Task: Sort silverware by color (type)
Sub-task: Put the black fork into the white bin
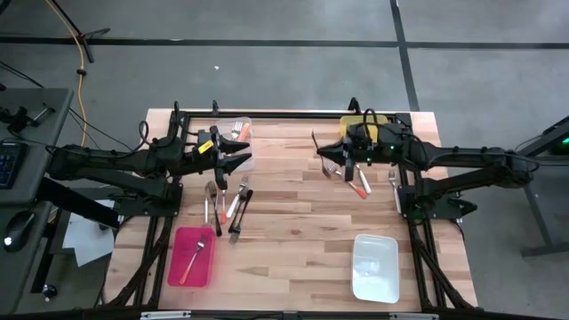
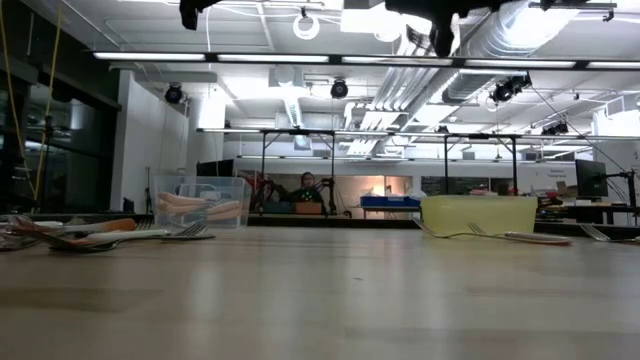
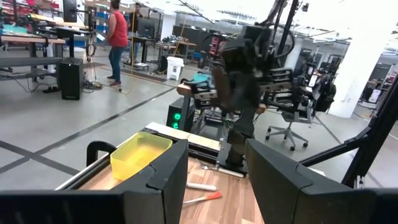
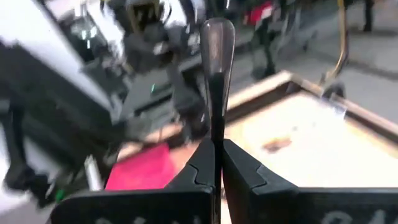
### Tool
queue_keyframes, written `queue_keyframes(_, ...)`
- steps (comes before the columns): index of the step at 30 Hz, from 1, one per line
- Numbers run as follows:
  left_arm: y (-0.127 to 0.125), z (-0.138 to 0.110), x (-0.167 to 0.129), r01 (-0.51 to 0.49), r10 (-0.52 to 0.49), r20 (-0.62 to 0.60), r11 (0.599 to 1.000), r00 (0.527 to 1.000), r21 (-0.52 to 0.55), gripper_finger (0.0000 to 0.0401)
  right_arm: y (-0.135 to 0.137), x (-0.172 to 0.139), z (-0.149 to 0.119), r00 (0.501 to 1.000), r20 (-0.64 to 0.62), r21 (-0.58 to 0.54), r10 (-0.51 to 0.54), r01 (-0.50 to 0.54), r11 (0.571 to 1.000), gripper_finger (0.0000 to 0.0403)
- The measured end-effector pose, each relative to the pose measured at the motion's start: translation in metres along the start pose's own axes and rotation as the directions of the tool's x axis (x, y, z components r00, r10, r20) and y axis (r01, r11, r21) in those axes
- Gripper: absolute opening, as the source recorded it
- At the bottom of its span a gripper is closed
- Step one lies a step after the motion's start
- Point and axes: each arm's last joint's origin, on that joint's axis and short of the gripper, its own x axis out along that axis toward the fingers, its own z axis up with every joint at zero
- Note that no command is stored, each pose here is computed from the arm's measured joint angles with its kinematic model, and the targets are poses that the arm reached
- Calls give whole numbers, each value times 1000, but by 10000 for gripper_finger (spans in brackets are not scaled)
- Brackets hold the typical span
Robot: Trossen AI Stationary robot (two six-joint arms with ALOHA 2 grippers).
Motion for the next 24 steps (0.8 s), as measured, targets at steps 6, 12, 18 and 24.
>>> queue_keyframes(6,0,0,0,0,0,0,1000,1000,0,152,35,-10,-4,965,-261,91,35,-12,996,0)
queue_keyframes(12,0,0,0,0,0,0,1000,1000,1,152,76,-25,-34,867,-476,307,148,6,952,0)
queue_keyframes(18,0,-1,0,-2,2,-11,1000,1000,4,152,114,-49,-78,730,-673,416,122,236,878,0)
queue_keyframes(24,0,-1,0,-3,3,-14,1000,1000,5,152,149,-63,-125,578,-810,444,96,499,744,0)
